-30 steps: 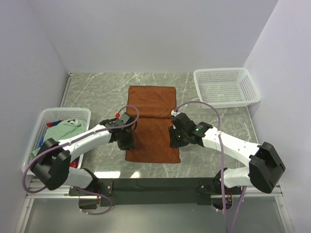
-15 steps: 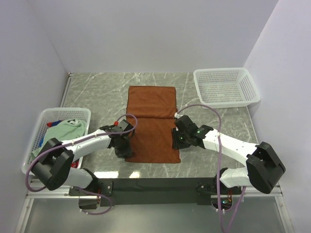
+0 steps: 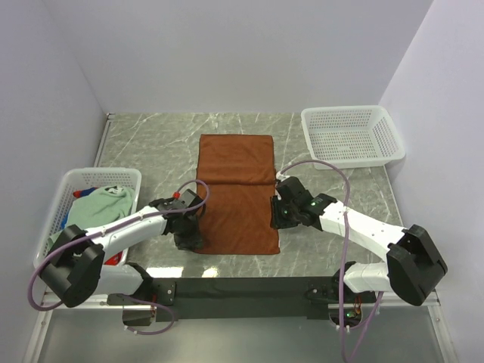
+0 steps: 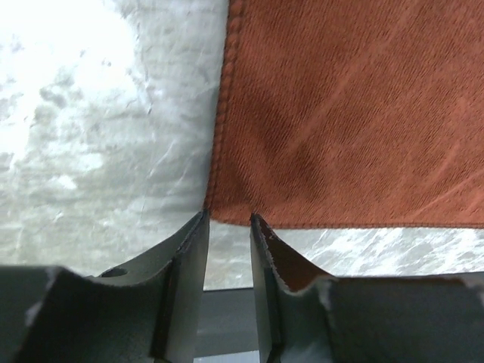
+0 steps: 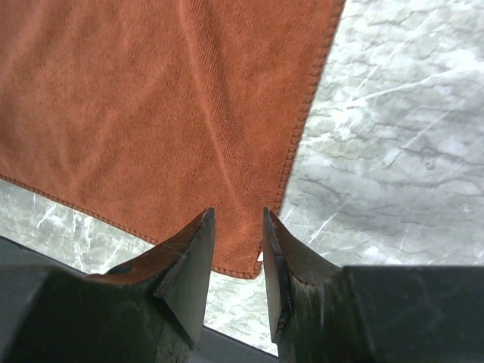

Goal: Fold and stack the towels
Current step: Fold the towel

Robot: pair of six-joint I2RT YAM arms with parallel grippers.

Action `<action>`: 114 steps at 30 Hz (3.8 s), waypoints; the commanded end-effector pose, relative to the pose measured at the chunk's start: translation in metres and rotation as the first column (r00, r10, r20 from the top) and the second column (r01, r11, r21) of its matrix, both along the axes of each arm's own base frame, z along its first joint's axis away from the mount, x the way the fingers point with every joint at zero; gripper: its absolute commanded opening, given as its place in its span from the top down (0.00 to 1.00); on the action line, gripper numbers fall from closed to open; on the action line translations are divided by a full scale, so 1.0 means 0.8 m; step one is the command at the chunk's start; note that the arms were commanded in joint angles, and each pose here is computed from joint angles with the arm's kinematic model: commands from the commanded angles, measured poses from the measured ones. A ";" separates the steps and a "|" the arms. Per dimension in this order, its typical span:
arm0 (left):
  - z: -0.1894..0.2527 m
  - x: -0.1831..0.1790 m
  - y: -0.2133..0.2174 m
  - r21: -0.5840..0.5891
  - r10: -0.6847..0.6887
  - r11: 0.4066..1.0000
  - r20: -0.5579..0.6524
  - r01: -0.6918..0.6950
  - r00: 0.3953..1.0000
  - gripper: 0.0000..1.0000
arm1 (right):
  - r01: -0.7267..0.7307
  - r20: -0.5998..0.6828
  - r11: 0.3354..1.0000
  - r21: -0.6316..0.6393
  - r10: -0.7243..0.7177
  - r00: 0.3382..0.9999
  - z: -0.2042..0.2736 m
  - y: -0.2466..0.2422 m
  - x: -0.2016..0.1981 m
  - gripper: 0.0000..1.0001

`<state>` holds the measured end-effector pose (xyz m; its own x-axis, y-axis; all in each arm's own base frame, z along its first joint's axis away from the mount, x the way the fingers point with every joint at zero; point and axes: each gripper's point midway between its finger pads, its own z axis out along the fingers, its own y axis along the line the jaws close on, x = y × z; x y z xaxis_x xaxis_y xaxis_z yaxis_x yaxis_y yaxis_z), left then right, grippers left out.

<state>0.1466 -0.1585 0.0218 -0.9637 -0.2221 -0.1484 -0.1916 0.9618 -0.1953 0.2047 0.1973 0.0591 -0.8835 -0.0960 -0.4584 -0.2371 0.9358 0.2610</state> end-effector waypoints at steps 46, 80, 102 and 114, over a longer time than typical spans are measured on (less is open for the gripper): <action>0.066 0.597 0.015 0.023 0.055 0.995 0.666 -0.094 0.744 0.56 | -0.009 0.237 0.974 0.228 -0.046 0.970 0.072 0.027 0.187 0.61; -0.015 0.546 0.013 0.231 -0.038 0.967 0.551 -0.109 0.834 0.99 | 0.058 0.354 0.989 0.136 -0.103 0.929 0.082 0.023 0.249 0.59; -0.007 0.537 0.000 0.175 -0.049 0.983 0.550 -0.058 0.834 0.99 | 0.380 0.295 0.913 0.146 -0.407 0.864 0.030 0.000 0.477 0.50; -0.015 0.532 -0.002 0.170 -0.051 0.984 0.538 -0.049 0.841 0.99 | 0.415 0.188 0.879 0.237 -0.460 0.867 0.000 -0.001 0.498 0.50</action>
<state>0.5977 -0.1536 0.0301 -0.6339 -0.1780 -0.7526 -0.1434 0.9833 -0.1117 0.5927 0.1906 0.0446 -0.6957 0.3420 -0.6317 0.1186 0.9220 0.3685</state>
